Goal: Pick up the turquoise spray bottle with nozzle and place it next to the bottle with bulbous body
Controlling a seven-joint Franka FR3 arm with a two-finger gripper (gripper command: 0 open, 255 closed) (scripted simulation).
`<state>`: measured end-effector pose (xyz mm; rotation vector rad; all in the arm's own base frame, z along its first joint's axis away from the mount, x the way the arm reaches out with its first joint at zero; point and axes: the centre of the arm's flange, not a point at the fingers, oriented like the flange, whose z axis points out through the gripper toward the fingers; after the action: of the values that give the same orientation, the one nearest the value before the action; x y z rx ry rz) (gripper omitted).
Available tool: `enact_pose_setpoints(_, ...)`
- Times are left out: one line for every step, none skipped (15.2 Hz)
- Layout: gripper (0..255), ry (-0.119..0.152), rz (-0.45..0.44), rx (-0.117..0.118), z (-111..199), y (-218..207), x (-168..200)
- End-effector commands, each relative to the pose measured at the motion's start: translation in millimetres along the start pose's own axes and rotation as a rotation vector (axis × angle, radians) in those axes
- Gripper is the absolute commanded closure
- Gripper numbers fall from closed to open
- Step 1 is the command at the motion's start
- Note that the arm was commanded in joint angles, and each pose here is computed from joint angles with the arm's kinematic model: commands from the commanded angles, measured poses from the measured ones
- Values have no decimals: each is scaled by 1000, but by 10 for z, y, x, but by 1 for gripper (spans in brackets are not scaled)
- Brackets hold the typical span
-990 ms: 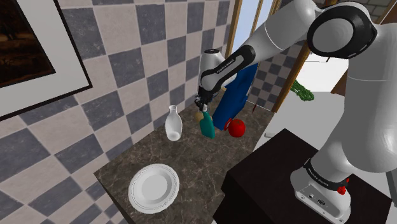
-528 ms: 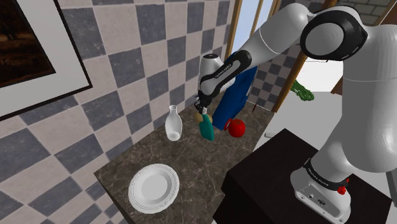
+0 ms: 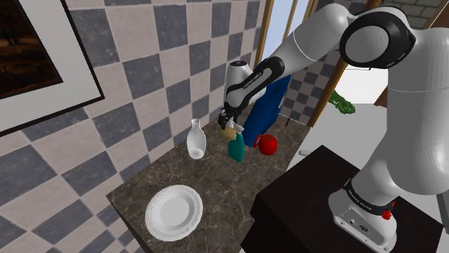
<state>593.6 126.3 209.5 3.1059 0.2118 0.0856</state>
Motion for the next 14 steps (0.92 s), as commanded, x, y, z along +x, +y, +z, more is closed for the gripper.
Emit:
enact_pose_setpoints(0, 0, 0, 0, 0, 0, 0)
enact_pose_setpoints(0, 0, 0, 0, 0, 0, 0)
enact_pose_setpoints(0, 0, 0, 0, -132, 0, 0)
enact_pose_setpoints(0, 0, 0, 0, -264, 0, 0)
enact_pose_setpoints(0, 0, 0, 0, -396, 0, 0)
enact_pose_setpoints(0, 0, 0, 0, -500, 0, 0)
enact_pose_setpoints(0, 0, 0, 0, -500, 0, 0)
enact_pose_setpoints(0, 0, 0, 0, -500, 0, -1)
enact_pose_setpoints(0, 0, 0, 0, -500, 0, 0)
enact_pose_setpoints(0, 0, 0, 0, -500, 0, 0)
enact_pose_setpoints(0, 0, 0, 0, -500, 0, 0)
enact_pose_setpoints(0, 0, 0, 0, -500, 0, 0)
enact_pose_setpoints(0, 0, 0, 0, -500, 0, 0)
enact_pose_setpoints(0, 0, 0, 0, -500, 0, 0)
